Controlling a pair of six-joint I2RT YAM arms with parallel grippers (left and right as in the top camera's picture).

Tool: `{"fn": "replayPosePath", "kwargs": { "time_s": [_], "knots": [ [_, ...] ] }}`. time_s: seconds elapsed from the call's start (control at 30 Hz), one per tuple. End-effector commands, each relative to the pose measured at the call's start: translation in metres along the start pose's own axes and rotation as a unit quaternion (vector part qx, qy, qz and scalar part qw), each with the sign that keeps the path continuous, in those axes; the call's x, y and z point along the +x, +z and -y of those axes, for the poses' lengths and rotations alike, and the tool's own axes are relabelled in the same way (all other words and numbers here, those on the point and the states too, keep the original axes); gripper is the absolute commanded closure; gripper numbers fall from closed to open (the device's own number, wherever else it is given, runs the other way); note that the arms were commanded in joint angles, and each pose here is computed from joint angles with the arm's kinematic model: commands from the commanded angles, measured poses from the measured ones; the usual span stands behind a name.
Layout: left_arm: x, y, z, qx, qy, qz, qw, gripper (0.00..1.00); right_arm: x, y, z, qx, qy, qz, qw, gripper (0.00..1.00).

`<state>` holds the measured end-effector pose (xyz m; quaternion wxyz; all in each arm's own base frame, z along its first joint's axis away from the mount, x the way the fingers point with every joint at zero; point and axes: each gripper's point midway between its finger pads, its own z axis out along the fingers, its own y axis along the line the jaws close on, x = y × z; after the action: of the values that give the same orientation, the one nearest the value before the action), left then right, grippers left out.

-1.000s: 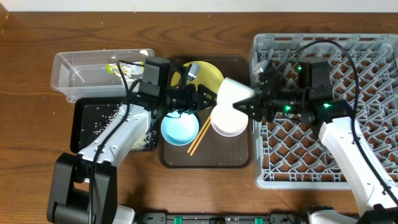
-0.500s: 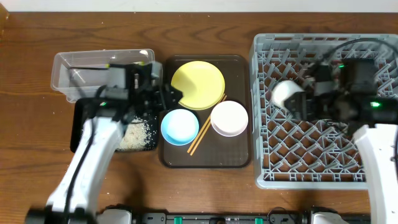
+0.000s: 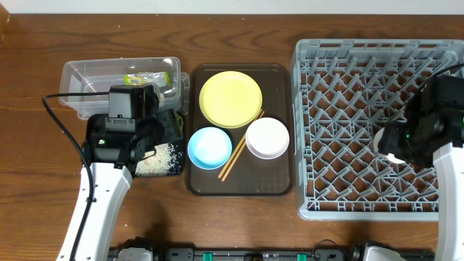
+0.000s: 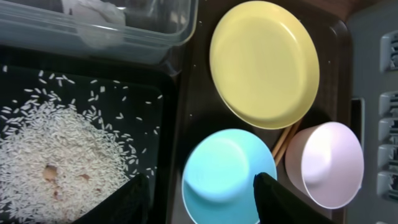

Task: Sort waste into correct bins and load items into the dishwasher rack
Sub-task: 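Place the white cup upside down in the dish rack with the right gripper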

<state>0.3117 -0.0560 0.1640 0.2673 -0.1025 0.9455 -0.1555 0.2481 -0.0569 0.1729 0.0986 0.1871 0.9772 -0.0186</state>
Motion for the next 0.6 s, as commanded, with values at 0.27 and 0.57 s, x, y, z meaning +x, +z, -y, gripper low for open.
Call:
{"fn": "replayPosePath", "kwargs": {
  "time_s": [0.27, 0.57],
  "knots": [
    [0.001, 0.001, -0.008, -0.019, 0.005, -0.001, 1.000, 0.43, 0.012, 0.037, -0.019, -0.050, 0.011, -0.084, 0.995, 0.98],
    [0.001, 0.001, -0.008, -0.019, 0.005, -0.002, 1.000, 0.43, 0.011, 0.067, -0.022, -0.046, 0.006, -0.110, 0.993, 0.78]
  ]
}}
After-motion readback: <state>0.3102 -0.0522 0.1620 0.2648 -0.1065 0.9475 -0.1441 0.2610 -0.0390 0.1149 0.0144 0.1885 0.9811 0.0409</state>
